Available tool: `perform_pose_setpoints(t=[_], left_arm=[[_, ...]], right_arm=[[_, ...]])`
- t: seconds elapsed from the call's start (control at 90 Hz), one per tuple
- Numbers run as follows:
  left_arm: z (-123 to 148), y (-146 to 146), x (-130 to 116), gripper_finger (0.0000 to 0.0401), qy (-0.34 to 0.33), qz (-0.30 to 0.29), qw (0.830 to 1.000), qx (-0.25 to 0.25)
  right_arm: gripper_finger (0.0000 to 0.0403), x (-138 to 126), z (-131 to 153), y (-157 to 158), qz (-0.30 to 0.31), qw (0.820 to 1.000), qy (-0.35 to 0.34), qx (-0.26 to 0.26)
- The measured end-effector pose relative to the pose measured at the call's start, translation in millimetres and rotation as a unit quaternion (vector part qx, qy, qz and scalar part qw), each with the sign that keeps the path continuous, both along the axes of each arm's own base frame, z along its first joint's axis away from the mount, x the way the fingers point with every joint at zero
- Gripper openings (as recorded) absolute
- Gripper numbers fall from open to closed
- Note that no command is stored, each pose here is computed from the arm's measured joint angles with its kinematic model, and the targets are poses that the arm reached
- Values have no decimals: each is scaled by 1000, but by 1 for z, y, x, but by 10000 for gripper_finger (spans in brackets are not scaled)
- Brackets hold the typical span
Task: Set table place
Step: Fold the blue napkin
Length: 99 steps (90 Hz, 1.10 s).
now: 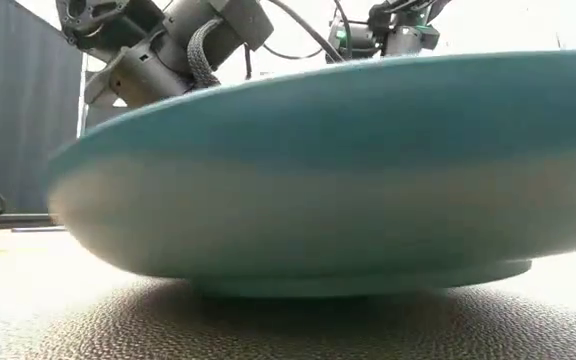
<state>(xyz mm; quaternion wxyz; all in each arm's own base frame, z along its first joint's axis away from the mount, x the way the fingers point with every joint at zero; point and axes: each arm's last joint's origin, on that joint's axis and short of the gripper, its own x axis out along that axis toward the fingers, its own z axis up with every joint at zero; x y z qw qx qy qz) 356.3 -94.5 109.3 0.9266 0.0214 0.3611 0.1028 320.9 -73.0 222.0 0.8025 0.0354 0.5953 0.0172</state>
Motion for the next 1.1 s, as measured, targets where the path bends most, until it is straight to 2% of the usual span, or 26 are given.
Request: perform_pose_setpoints(t=[0.133,0.411,0.5,0.778,0.922,1.1], left_arm=[[9,-4,-2,2,-13,4,1000,25],[61,-12,-18,0,-62,27,997,49],[74,-13,-27,0,-62,43,996,53],[68,-2,-43,0,7,100,992,70],[61,7,-46,0,22,121,989,80],[64,13,-41,0,14,130,988,79]], right_arm=[[0,0,0,0,-1,1000,2,-2],[0,-12,-2,-1,-20,998,62,16],[0,-12,-2,-2,-23,998,59,19],[0,2,2,-15,-29,999,-27,-8],[0,5,4,-28,-41,997,-60,-20],[0,1,3,-32,-53,997,-46,-30]])
